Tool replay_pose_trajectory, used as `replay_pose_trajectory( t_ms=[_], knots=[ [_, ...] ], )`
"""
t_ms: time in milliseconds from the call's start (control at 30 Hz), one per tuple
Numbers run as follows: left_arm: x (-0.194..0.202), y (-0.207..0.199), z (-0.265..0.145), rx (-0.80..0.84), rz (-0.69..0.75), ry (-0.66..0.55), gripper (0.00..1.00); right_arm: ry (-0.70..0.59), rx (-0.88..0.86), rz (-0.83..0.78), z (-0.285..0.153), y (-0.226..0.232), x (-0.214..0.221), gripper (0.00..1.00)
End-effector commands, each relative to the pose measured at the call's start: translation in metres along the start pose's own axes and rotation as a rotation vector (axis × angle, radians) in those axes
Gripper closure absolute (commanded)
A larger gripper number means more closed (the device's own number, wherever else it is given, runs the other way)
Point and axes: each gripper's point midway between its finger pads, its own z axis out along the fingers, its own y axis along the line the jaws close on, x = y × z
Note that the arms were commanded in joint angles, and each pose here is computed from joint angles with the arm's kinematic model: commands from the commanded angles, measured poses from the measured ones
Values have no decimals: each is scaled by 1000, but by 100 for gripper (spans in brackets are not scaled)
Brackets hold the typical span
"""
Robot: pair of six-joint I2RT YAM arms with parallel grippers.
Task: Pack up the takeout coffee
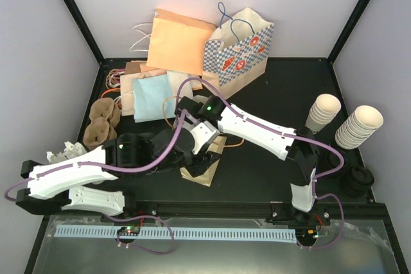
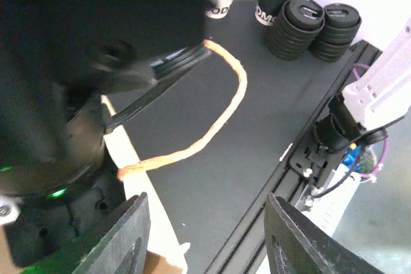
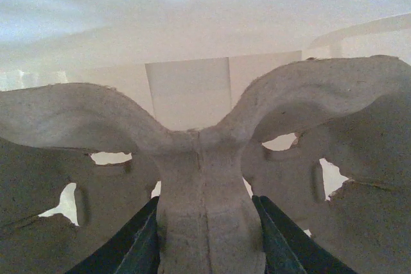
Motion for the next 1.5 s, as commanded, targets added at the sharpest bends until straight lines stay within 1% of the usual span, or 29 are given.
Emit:
replay_pose_trajectory(
  t_ms=[0, 33, 100, 333, 533, 800, 933, 1033, 1067, 1100, 1167, 1200, 1300, 1367, 1467],
  knots=[
    [-9, -11, 9, 16, 199, -94, 49, -69, 9, -12, -19, -1, -7, 62],
    [-13, -16, 10, 31, 230, -127, 49, -68, 8, -13, -19, -1, -7, 62],
    [-14, -20, 14, 27, 289, -147, 49, -68, 6, -12, -19, 0, -7, 62],
    [-5, -21, 28, -39, 497, -127, 47, -74, -2, -16, -20, 0, -8, 62],
    [-6, -15, 39, -161, 642, -134, 44, -79, -2, -20, -22, 0, -9, 62],
    [-12, -1, 50, -303, 749, -130, 45, -76, -8, -18, -21, 1, -9, 62],
    [-17, 4, 55, -371, 778, -128, 49, -77, -10, -19, -20, 1, -9, 62],
    [-21, 6, 54, -411, 788, -128, 49, -78, -10, -18, -21, 1, -10, 62],
    [-22, 6, 53, -417, 793, -132, 50, -78, -10, -19, -21, 1, -10, 62],
    [-22, 6, 57, -428, 802, -124, 55, -79, -10, -20, -21, 1, -11, 62],
    [-20, 5, 62, -438, 817, -106, 72, -81, -9, -20, -21, 1, -11, 62],
    [-21, 4, 61, -437, 817, -101, 79, -81, -9, -22, -21, 1, -12, 62],
    [-23, -1, 60, -424, 809, -104, 92, -79, -8, -22, -21, 1, -12, 62],
    [-23, -10, 57, -380, 807, -119, 98, -81, -8, -19, -20, 0, -13, 62],
    [-25, -26, 52, -283, 781, -155, 98, -78, -8, -21, -20, 0, -13, 62]
  ],
)
